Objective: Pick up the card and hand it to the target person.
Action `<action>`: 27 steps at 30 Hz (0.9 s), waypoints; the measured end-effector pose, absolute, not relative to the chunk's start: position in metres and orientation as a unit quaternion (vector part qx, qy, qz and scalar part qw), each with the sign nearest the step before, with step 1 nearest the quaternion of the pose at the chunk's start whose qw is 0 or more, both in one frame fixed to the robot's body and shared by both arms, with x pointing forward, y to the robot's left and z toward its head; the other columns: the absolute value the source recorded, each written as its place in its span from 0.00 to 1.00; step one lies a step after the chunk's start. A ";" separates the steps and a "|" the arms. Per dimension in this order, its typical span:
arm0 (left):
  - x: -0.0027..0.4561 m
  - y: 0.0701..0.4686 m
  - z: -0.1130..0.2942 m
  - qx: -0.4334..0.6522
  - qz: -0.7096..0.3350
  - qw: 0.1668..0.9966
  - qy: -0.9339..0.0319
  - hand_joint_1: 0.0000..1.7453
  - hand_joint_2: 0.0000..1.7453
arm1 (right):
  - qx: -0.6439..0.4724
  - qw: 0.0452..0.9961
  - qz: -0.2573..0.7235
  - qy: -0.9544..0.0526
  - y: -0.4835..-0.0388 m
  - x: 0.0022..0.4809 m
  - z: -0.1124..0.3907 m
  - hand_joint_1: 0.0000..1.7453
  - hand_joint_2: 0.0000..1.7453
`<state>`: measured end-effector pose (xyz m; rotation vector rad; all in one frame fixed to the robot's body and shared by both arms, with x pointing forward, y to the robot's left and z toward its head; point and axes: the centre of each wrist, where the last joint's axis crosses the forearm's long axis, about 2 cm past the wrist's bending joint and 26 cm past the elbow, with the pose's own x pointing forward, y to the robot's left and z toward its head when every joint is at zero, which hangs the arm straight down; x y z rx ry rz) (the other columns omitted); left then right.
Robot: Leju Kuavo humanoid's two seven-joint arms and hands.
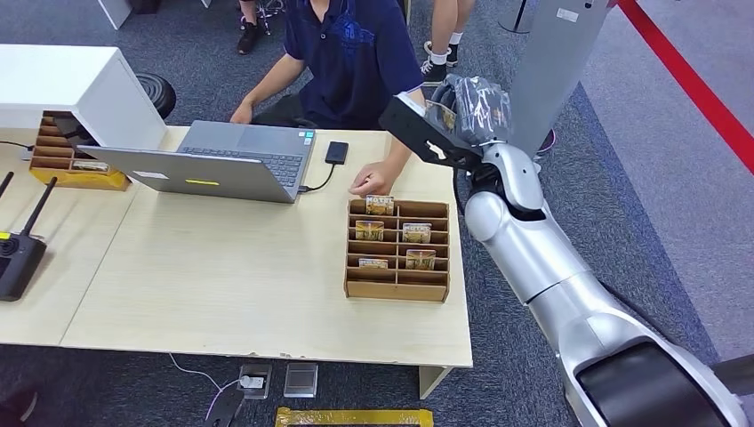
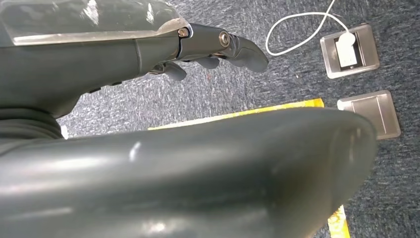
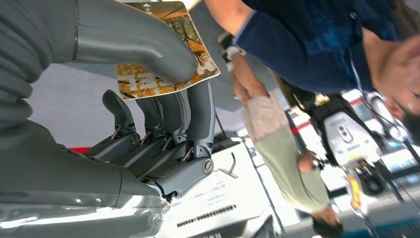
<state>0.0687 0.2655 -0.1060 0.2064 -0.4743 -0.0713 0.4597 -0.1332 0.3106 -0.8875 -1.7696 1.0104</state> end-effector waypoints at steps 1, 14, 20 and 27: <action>0.069 0.266 -0.106 0.102 -0.036 0.966 -0.236 0.00 0.00 | -0.357 0.432 0.404 -0.723 -0.134 0.461 0.313 0.81 1.00; 0.070 0.266 -0.106 0.106 -0.041 0.964 -0.240 0.00 0.00 | -0.315 0.387 0.394 -0.772 -0.118 0.456 0.279 0.82 1.00; 0.070 0.266 -0.106 0.111 -0.041 0.963 -0.244 0.00 0.00 | -0.308 0.390 0.402 -0.769 -0.103 0.444 0.254 0.80 1.00; 0.070 0.266 -0.106 0.115 -0.041 0.962 -0.244 0.00 0.00 | -0.332 0.380 0.400 -0.765 -0.094 0.436 0.239 0.80 1.00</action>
